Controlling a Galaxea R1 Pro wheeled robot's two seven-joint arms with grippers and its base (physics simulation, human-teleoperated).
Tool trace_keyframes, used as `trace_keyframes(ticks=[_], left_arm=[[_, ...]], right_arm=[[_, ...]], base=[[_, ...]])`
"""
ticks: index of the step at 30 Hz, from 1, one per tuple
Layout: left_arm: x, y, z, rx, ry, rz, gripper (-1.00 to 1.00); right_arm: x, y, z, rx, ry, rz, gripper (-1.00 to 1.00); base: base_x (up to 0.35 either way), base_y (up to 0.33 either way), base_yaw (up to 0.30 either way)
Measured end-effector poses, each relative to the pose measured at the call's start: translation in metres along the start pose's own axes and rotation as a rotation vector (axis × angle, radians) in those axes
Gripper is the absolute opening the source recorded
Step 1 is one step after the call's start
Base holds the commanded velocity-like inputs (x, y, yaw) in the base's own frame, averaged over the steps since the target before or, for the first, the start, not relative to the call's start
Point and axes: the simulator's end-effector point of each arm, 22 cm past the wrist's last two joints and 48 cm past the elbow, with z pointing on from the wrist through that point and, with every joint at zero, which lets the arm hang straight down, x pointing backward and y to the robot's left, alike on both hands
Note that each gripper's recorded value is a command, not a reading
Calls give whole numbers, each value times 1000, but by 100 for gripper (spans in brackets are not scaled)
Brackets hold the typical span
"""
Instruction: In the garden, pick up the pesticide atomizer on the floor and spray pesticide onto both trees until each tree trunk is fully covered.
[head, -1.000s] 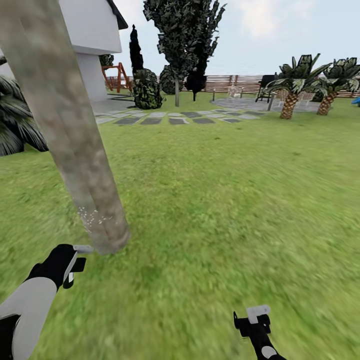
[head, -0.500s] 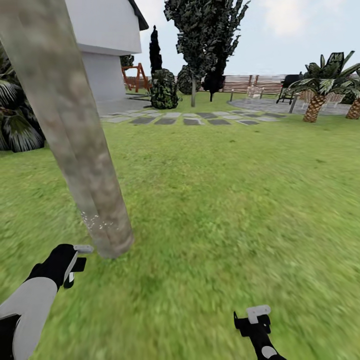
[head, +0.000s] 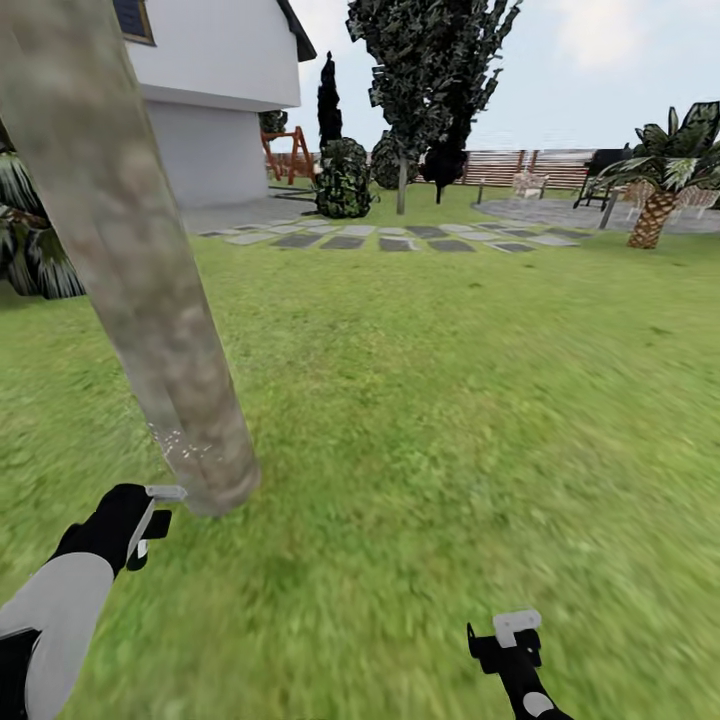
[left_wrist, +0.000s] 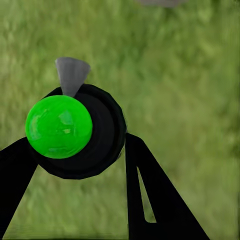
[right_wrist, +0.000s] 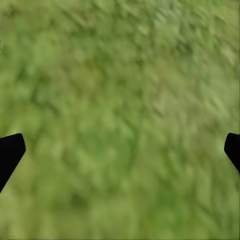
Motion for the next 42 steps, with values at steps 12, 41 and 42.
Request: trace_keyframes(ticks=[12,41,42], left_arm=[[-30,11,-27,-12,-5,-29,-100],[-36,1,-32,-1,-17,-27,-100],[-36,1,-32,-1,-16,-27,-100]], right_arm=[[-1,0,0,-1,-1,0,100],[-1,0,0,0,-1,0,100],[-1,0,0,-1,-1,0,100]], base=[[0,-11,220],[99,-222,1],[0,-275,0]])
